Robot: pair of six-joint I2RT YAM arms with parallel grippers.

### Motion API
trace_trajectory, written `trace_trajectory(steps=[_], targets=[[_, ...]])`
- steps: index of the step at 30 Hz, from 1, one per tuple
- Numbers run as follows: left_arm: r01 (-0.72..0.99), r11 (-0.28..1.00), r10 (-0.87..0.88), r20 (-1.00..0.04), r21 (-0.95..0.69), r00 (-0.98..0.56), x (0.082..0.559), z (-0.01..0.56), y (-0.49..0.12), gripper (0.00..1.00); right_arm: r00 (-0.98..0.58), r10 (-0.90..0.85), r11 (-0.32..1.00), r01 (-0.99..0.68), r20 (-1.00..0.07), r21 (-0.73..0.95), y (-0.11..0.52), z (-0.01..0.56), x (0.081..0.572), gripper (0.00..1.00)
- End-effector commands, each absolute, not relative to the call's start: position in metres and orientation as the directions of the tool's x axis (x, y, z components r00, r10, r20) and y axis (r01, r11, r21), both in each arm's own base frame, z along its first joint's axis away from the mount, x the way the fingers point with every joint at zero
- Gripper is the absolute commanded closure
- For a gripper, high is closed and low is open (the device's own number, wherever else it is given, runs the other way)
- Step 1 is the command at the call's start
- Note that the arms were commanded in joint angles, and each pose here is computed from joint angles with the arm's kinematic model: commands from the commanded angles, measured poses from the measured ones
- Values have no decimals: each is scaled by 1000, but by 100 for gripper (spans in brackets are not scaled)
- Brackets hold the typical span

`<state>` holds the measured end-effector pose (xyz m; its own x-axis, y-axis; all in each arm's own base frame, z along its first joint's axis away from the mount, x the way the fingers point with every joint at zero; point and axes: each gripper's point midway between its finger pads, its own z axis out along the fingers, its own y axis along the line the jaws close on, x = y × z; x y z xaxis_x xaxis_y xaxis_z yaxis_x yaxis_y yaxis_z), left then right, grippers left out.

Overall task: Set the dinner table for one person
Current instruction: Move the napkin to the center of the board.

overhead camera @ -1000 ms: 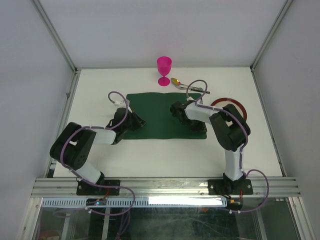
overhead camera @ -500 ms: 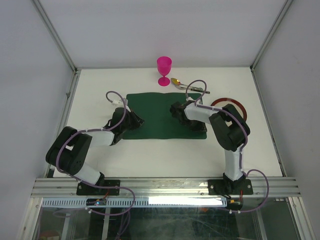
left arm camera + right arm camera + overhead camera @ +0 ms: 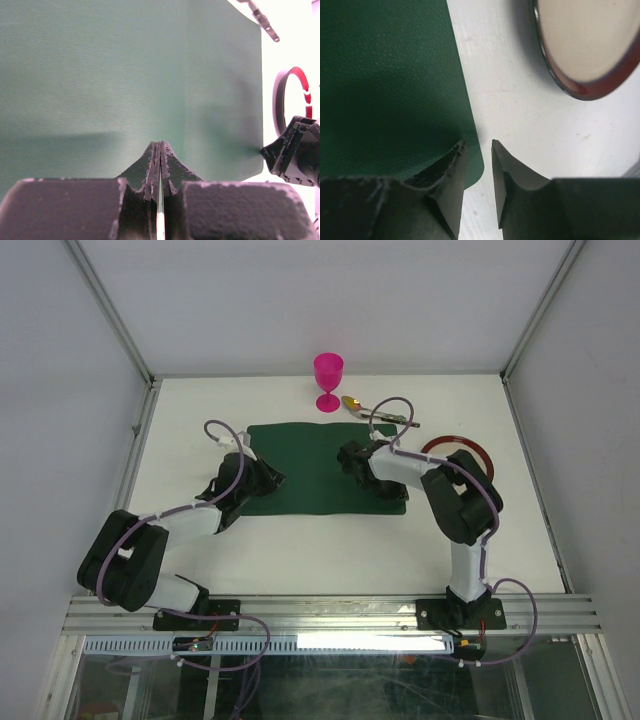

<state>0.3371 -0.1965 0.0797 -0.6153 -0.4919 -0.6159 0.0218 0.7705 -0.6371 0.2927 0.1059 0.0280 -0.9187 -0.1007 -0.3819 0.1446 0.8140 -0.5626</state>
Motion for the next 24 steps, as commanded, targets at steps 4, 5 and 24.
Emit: trace_trajectory(steps=[4, 5, 24], targets=[[88, 772, -505, -692, -629, -516, 348, 132, -191, 100, -789, -12, 922, 229, -614, -312, 157, 83, 338, 67], [91, 773, -505, -695, -628, -512, 348, 134, -190, 100, -784, -15, 921, 231, -621, -315, 156, 91, 338, 67], [14, 810, -511, -719, -586, -470, 356, 116, -173, 100, -685, -9, 994, -87, -728, 70, 274, 125, 379, 70]])
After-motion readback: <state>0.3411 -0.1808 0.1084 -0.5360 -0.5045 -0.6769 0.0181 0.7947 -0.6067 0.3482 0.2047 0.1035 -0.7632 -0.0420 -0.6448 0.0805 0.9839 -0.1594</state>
